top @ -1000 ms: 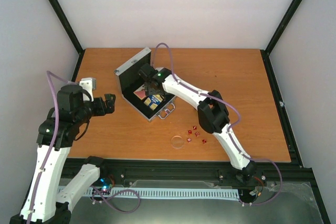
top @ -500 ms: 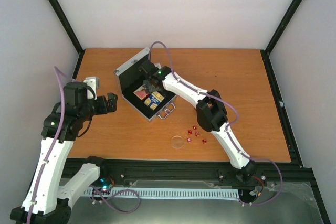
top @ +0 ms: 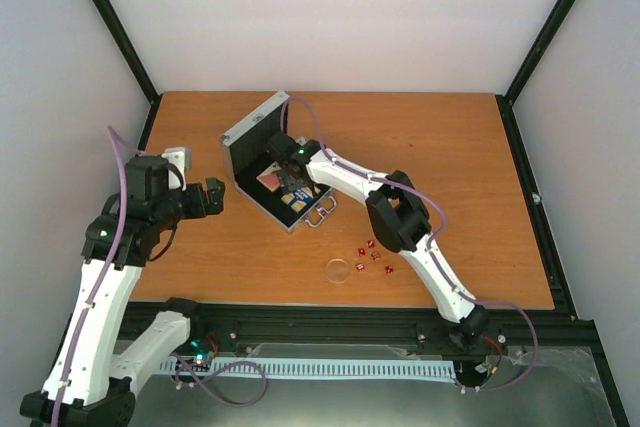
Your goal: Pack up texas hold em set
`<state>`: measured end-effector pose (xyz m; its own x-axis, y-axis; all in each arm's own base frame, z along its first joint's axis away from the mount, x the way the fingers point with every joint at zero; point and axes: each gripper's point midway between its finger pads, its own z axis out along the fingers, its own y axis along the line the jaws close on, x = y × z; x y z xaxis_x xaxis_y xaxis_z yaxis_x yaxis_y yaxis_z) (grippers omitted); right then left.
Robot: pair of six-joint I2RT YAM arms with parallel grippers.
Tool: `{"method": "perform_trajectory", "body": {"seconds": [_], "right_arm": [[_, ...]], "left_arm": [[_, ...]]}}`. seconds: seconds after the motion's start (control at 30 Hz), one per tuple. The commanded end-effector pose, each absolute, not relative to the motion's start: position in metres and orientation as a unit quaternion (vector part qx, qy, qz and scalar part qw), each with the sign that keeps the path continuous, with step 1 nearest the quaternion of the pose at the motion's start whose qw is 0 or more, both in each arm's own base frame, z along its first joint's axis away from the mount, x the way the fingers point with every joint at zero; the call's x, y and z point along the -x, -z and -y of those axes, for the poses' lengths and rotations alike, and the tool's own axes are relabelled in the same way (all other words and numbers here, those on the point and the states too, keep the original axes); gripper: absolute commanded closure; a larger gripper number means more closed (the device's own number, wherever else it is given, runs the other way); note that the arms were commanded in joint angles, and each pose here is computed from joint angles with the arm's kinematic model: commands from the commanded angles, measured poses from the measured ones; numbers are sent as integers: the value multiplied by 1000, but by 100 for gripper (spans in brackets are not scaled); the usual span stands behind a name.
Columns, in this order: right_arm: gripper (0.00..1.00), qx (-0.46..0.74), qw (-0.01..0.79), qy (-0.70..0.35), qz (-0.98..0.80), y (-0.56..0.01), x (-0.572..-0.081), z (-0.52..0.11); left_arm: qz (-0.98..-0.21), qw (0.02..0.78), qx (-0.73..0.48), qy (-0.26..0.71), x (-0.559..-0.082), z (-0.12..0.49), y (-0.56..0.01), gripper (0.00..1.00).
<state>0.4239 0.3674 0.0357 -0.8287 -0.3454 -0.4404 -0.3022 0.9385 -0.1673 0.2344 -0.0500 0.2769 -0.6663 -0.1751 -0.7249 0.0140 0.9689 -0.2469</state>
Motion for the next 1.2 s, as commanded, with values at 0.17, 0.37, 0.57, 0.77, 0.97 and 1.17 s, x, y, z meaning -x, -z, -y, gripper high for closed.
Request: {"method": "perform_trajectory", "body": {"seconds": [0.17, 0.37, 0.57, 0.77, 0.97, 1.17], "right_arm": [[0, 207, 229, 76, -948, -41, -415, -344], [0, 239, 261, 1, -935, -82, -420, -375], [0, 249, 263, -40, -931, -108, -413, -385], [0, 253, 271, -52, -927, -122, -413, -389], [0, 255, 275, -59, -925, -125, -418, -397], [0, 255, 299, -83, -916, -148, -434, -418]], "left_arm": [[-899, 416, 46, 130, -235, 53, -281, 0], [-900, 416, 42, 125, -236, 52, -281, 0], [-899, 417, 39, 125, -235, 53, -282, 0], [-901, 415, 36, 123, -234, 52, -280, 0], [-902, 414, 39, 116, -239, 51, -271, 0], [-902, 420, 43, 92, -262, 46, -271, 0]]}}
